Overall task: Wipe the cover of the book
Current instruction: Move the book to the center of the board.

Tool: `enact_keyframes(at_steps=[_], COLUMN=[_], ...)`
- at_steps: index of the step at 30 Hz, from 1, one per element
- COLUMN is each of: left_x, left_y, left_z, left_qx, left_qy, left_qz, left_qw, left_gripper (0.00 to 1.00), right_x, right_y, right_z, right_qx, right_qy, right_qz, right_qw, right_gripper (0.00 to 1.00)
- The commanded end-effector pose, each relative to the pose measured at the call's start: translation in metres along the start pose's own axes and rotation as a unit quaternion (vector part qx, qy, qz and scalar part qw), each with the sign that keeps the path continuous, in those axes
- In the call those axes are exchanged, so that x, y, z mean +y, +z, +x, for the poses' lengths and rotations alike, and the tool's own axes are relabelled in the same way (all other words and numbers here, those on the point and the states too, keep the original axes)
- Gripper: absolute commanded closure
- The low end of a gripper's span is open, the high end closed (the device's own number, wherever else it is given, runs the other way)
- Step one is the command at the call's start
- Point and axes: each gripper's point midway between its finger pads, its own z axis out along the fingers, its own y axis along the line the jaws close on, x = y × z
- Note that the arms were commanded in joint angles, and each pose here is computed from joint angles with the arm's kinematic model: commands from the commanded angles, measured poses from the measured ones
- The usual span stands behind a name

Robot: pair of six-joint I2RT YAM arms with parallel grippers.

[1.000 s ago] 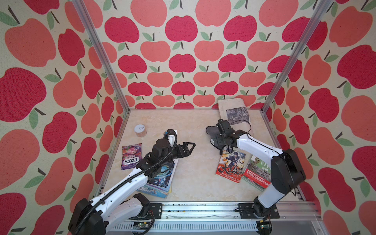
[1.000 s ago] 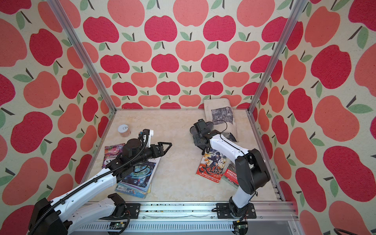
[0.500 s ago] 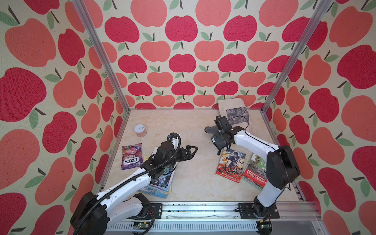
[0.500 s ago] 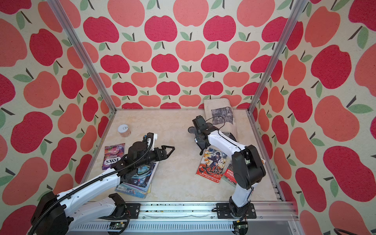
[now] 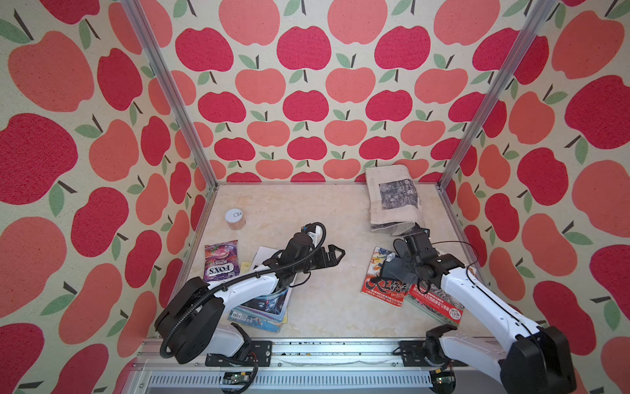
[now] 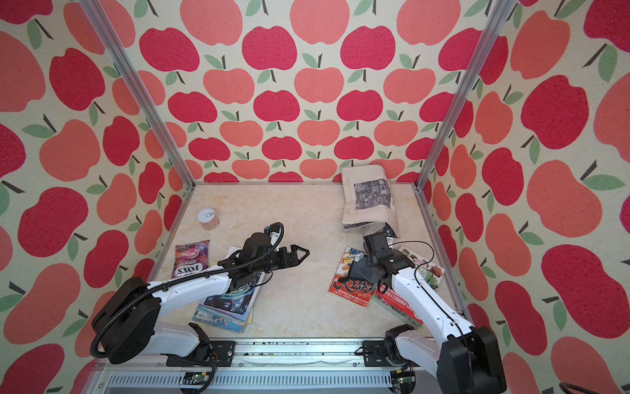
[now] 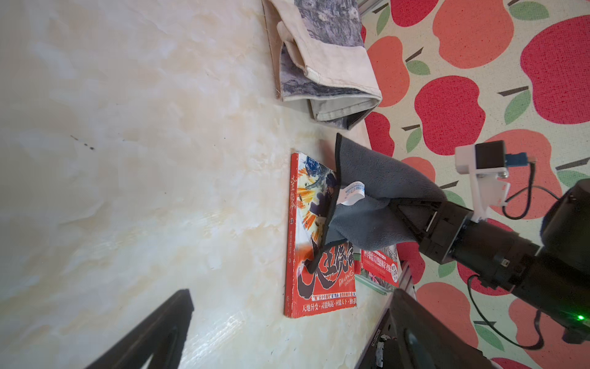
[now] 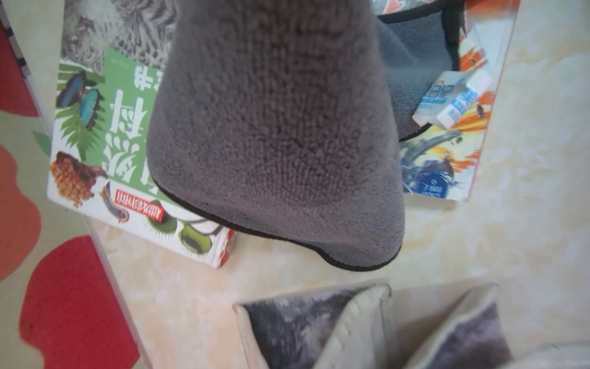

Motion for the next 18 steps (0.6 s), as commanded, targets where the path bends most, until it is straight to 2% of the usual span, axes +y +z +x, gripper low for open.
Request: enact_keyframes(at_steps=[1,5,9,12,18], left_x=[-0.021,-0.017,-0.011,-0.011,-0.01], left_y=[0.007,0.012,0.011,0.01,0.009], left_z=[-0.006,0.0,0.005,0.005,0.005], left_qx=[0.003,0.016,0.02,0.022,0.027], left_qy=[-0.006,-0.014,-0.019,-0.02,-0.019], left_qz=[0.037,0.035,0.027,0.024,0.017], left_qw=[0.999,0.999,0.999,0.999,0.999], left_gripper=[0.01,0.01,0.01,0.01,0.01], right_x=[0.009,0.032,0.051,0.065,0.1], right_y=[0.011,0.032,0.05,0.048,0.047], right_z=[0.016,0.039,0.068,0.066,0.07], right_qx=[0.033,0.089,0.15,0.145,0.184], right_qy=[0.048,0.059,0.073,0.067,0.081], right_qz=[-0.033,-0.093,-0.124,-0.149,-0.211], right_qw=[0.998,0.99,0.978,0.976,0.956], right_gripper=[1.0,1.0,1.0,1.0,1.0])
